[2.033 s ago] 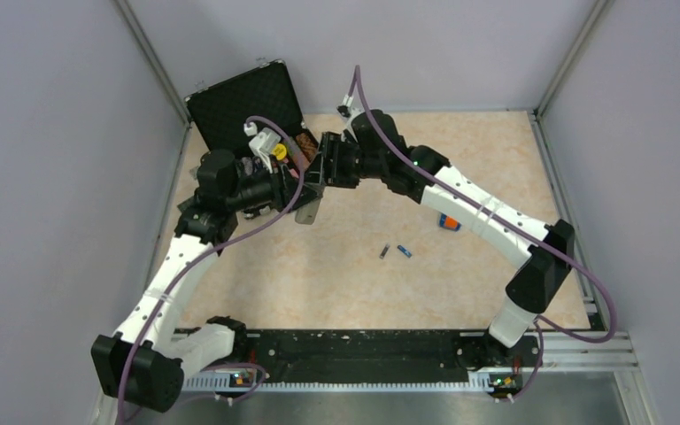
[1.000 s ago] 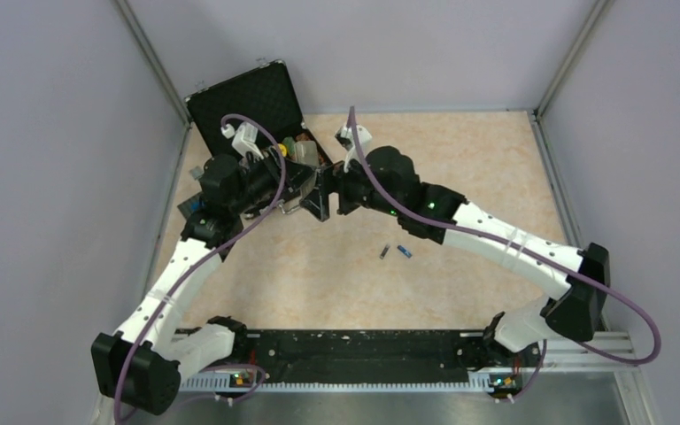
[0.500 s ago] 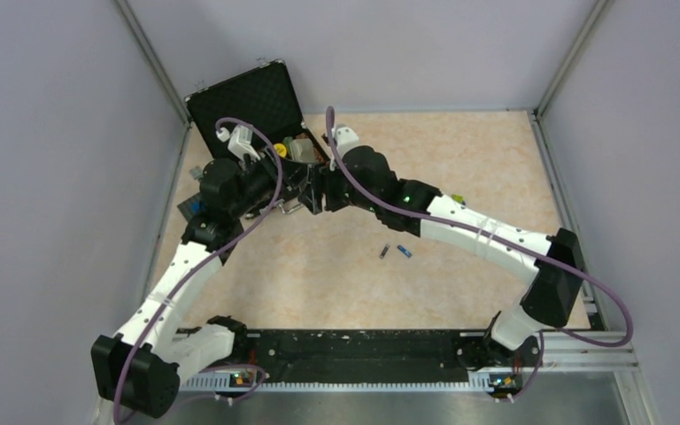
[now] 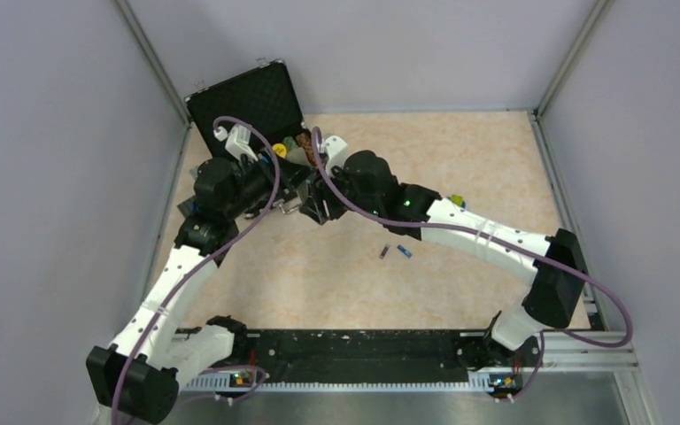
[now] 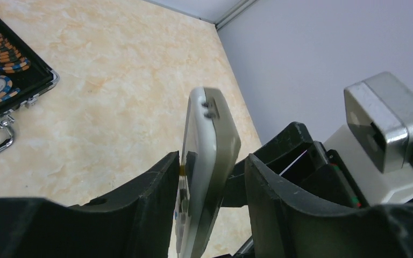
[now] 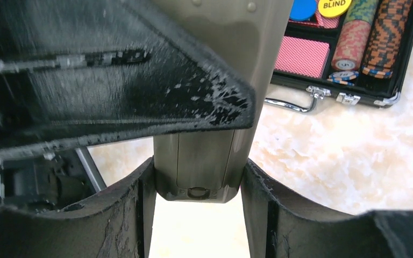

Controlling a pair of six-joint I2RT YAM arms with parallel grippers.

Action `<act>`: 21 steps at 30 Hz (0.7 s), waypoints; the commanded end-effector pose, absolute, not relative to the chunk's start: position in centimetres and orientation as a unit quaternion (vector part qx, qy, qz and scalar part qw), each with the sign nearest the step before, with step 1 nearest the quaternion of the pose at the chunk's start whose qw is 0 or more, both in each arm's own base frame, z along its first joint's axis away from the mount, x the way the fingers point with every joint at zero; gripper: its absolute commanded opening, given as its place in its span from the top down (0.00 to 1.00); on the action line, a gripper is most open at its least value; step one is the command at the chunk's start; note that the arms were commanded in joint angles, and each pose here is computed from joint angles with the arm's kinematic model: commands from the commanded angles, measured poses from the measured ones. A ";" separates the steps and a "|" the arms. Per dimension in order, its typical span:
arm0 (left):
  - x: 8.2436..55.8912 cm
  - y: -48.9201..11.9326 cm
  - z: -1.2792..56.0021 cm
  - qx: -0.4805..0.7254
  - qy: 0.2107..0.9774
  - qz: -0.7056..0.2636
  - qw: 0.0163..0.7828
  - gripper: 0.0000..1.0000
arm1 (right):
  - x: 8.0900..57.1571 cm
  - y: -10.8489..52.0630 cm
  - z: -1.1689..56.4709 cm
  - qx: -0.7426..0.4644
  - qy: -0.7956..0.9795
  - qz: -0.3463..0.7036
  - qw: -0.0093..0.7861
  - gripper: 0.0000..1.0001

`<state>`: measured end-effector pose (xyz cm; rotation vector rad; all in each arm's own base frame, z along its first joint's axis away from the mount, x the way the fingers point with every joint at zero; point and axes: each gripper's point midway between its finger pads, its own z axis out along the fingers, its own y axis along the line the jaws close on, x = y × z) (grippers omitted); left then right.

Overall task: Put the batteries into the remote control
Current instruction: Adjust the remote control.

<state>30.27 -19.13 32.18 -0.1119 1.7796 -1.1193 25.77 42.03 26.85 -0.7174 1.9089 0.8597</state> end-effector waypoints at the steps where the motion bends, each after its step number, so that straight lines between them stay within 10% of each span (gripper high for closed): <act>1: 28.8 -19.8 36.2 -0.010 0.718 -0.486 0.498 0.47 | 24.0 41.4 30.5 -0.395 0.696 0.348 0.488 0.81; 21: 24.2 -20.0 34.7 0.181 0.788 -0.428 0.404 0.43 | 22.2 38.4 31.0 -0.538 0.633 0.276 0.483 0.80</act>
